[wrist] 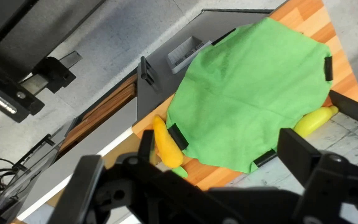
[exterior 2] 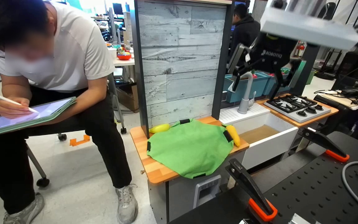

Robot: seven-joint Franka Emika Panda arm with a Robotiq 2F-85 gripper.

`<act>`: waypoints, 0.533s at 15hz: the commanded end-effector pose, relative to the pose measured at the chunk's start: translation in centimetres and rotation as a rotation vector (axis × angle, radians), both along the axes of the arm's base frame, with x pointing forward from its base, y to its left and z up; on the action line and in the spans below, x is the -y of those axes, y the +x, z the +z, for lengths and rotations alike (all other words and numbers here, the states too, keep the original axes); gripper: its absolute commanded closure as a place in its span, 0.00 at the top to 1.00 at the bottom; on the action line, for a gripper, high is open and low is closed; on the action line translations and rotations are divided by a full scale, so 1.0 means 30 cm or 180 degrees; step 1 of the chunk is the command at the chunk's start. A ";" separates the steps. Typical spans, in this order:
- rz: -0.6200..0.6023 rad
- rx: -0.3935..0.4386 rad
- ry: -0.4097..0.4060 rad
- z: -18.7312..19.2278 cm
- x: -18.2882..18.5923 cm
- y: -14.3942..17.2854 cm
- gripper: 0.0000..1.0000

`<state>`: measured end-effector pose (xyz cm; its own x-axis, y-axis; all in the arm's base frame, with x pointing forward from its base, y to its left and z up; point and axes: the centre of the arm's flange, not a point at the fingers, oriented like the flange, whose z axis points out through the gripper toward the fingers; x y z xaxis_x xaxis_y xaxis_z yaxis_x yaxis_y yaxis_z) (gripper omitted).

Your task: Move the green towel to the right

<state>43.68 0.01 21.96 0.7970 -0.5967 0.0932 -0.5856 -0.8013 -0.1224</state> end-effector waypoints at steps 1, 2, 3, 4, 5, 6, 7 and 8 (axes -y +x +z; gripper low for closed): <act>-0.0177 -0.0022 0.0046 -0.230 0.021 0.108 1.00; -0.0230 -0.0060 0.0058 -0.276 0.022 0.124 1.00; -0.0271 -0.0094 0.0084 -0.317 0.023 0.143 1.00; -0.0307 -0.0130 0.0094 -0.354 0.020 0.165 1.00; -0.0337 -0.0166 0.0114 -0.385 0.020 0.189 1.00; -0.0365 -0.0185 0.0136 -0.415 0.019 0.220 1.00; -0.0394 -0.0205 0.0155 -0.442 0.020 0.248 1.00; -0.0425 -0.0216 0.0169 -0.466 0.019 0.276 1.00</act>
